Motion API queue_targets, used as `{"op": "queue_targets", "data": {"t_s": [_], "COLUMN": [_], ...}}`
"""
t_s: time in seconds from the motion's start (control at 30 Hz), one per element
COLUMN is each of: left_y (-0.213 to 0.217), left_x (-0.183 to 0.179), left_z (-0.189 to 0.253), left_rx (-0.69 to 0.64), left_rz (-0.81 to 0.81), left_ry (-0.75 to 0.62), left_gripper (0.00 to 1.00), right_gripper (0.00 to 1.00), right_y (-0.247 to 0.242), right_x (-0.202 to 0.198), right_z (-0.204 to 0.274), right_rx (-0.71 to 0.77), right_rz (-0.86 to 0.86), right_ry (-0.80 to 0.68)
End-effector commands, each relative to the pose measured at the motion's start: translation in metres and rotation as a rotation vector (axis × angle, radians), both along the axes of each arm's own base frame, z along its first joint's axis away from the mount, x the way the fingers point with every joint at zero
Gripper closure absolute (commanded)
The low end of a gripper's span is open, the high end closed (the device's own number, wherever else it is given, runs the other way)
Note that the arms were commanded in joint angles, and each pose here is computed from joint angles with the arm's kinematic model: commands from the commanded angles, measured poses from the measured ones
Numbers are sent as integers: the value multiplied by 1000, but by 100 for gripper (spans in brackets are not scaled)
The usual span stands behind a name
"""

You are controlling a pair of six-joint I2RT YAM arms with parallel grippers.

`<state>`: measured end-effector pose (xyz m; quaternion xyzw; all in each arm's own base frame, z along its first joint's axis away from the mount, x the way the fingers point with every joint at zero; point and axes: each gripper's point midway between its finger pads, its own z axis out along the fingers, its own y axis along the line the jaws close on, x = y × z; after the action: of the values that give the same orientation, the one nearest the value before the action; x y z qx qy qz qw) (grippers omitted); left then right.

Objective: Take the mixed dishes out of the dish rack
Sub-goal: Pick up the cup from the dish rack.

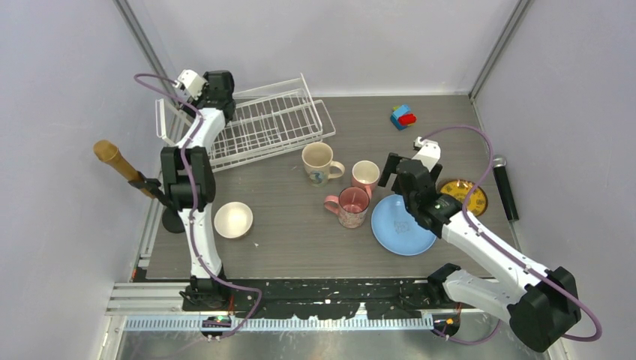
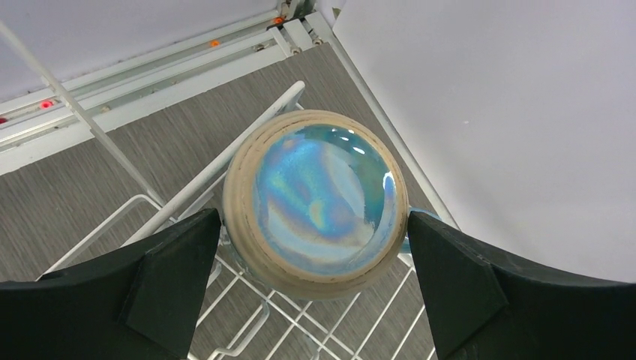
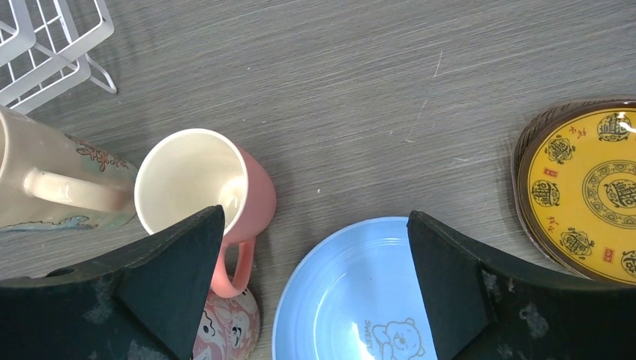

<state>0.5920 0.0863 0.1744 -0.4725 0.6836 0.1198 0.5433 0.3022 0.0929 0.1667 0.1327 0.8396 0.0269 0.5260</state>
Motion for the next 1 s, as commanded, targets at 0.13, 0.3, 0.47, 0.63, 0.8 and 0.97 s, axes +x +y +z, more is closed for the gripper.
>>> {"op": "queue_targets", "data": {"t_s": [0.13, 0.3, 0.47, 0.63, 0.8, 0.97], "left_y": [18, 18, 14, 5, -4, -4], "left_x": [12, 17, 18, 11, 3, 2], "left_z": [8, 0, -11, -27, -36, -36], "left_rx": [36, 32, 30, 2, -33, -23], "left_rz": [68, 73, 37, -26, -85, -101], "left_ry": [-24, -2, 56, 185, 260, 272], "left_gripper": [0, 0, 0, 0, 0, 2], "right_gripper": [0, 0, 0, 0, 0, 0], "right_y": [11, 16, 18, 19, 22, 20], "right_x": [18, 21, 23, 24, 22, 20], "right_z": [23, 21, 18, 15, 14, 12], "right_rx": [15, 14, 12, 12, 24, 25], "right_rz": [23, 41, 46, 52, 65, 62], "right_ry": [-65, -60, -57, -53, -52, -54]}}
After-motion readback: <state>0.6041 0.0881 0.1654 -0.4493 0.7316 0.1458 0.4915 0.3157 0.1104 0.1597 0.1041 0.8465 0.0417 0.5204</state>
